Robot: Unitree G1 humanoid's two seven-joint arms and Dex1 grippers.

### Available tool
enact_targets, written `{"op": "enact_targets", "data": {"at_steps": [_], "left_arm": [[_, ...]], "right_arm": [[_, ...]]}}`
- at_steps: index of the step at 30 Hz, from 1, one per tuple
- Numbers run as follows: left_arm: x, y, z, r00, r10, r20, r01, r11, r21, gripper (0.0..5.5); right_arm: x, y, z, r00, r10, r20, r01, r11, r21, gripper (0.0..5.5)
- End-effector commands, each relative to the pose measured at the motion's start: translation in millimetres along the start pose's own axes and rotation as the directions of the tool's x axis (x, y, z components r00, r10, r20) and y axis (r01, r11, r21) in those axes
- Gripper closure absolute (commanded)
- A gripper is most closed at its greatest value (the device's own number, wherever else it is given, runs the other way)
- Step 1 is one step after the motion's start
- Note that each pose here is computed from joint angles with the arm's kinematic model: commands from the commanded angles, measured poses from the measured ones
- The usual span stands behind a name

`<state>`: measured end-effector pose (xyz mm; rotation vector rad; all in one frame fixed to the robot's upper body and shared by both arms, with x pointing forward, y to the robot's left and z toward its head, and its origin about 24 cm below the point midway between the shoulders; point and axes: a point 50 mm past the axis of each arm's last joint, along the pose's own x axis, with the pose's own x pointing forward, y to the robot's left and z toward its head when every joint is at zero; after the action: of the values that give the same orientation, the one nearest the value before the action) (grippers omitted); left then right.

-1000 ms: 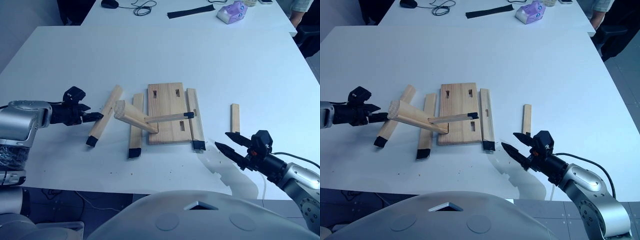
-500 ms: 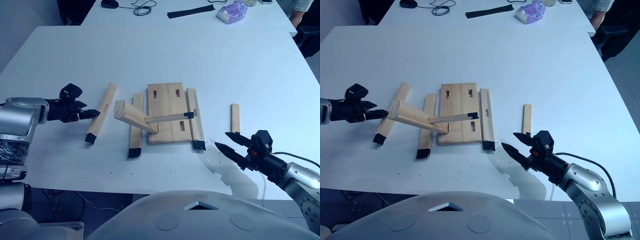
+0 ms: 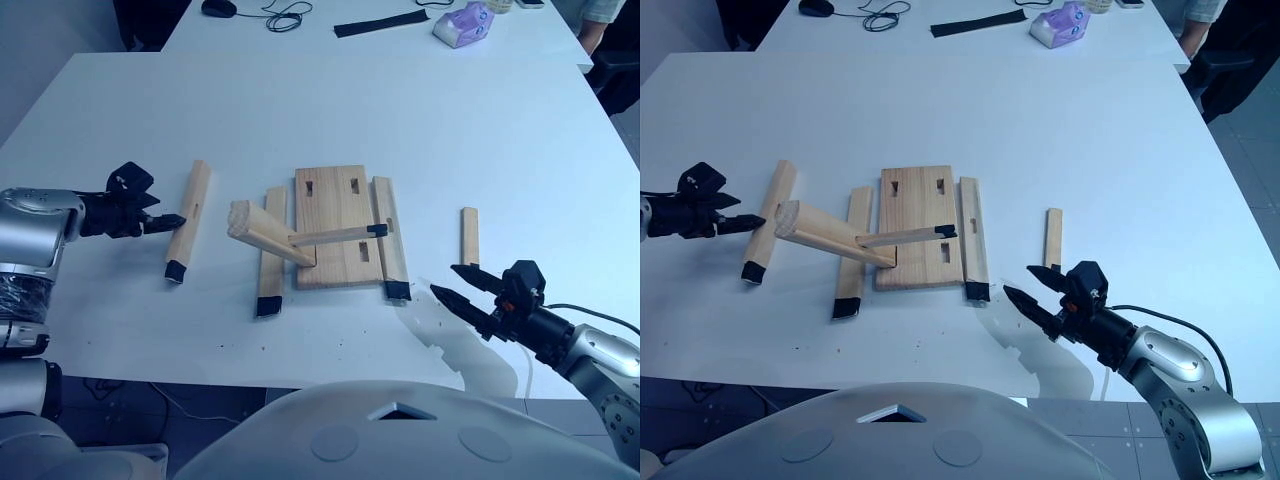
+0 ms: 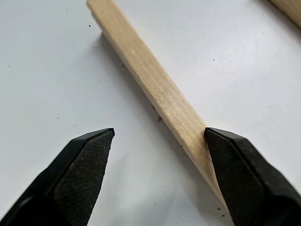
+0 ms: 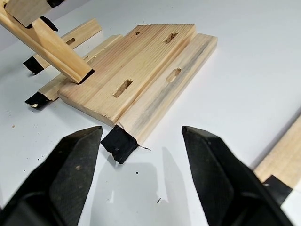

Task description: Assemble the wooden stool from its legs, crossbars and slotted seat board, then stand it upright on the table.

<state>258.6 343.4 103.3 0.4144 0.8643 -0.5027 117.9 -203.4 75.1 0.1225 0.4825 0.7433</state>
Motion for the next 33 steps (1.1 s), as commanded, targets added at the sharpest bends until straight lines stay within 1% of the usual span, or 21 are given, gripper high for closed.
{"op": "enact_targets", "data": {"at_steps": [1,6,9,13,17,20,27,33], "left_arm": [[2,6,-15,0.996,0.02,-0.085,-0.019,1.0,0.011,1.93],[-2,7,-16,0.994,-0.01,-0.111,0.021,0.995,0.096,1.93],[-2,5,-14,0.994,-0.036,-0.104,0.047,0.993,0.105,1.93],[-1,1,-5,0.994,-0.083,-0.07,0.084,0.996,0.008,1.93],[-3,0,-1,0.992,-0.118,-0.054,0.11,0.984,-0.137,1.93],[-6,-2,5,0.99,-0.137,-0.044,0.125,0.972,-0.197,1.93],[-11,-10,10,0.985,-0.163,-0.048,0.148,0.963,-0.227,1.93],[-16,-26,-5,0.973,-0.213,-0.092,0.182,0.946,-0.27,1.93]], "right_arm": [[-1,-2,3,1.0,-0.002,-0.005,0.002,1.0,-0.027,2.41],[-2,-2,2,1.0,-0.006,-0.006,0.006,1.0,-0.028,2.41],[-2,-2,1,1.0,-0.01,-0.007,0.01,1.0,-0.025,2.41],[-2,-1,1,1.0,-0.009,-0.012,0.008,1.0,-0.027,2.41],[-2,-1,0,1.0,-0.009,-0.016,0.008,1.0,-0.028,2.41],[-3,0,-1,1.0,-0.011,-0.018,0.01,1.0,-0.025,2.41],[-2,3,-3,1.0,-0.015,-0.014,0.015,1.0,-0.019,2.41],[-2,3,-4,1.0,-0.018,-0.013,0.018,1.0,-0.02,2.41]]}}
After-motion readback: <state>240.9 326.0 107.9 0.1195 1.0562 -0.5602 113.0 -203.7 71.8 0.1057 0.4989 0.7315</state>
